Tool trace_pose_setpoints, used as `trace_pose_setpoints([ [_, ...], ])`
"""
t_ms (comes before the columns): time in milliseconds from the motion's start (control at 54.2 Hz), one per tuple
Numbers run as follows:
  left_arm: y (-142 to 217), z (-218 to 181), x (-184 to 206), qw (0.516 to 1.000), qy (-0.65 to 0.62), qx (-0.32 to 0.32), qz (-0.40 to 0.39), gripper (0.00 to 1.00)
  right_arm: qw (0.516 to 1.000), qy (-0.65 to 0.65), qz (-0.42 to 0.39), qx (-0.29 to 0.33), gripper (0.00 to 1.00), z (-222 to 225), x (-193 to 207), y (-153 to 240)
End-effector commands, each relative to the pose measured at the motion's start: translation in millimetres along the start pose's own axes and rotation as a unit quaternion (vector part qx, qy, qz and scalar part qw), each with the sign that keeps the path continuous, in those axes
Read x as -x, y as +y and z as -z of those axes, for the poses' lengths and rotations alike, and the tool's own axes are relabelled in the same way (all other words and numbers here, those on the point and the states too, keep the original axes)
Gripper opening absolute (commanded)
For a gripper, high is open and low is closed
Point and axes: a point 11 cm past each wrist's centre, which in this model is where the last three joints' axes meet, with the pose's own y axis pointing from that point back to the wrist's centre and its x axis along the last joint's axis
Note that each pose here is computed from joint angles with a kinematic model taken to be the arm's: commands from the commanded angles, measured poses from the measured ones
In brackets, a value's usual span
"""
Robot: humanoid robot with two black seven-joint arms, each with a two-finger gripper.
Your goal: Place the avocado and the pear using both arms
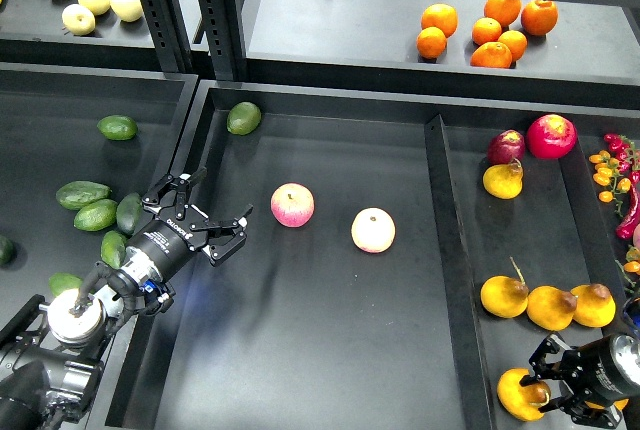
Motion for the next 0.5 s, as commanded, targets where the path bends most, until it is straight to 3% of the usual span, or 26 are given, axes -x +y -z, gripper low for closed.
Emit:
trace_pose_setpoints([
  [0,0.1,0.1,-0.1,1.0,0.0,0.0,0.0,0.99,1.0,0.001,0.001,-0.004,0.96,1.2,0.1,4.8],
  [351,-4.1,0.6,3.6,1.0,-0.004,-0.005,0.003,0.99,0.999,-0.026,-0.019,-0.024,0.99,-15.0,-14.9,53.6],
  [480,-5.8,-0.7,5.0,1.0,-0.006,-0.005,0.004,0.99,0.994,-0.062,-0.013,-0.095,0.99,8.6,-18.5,74.3],
])
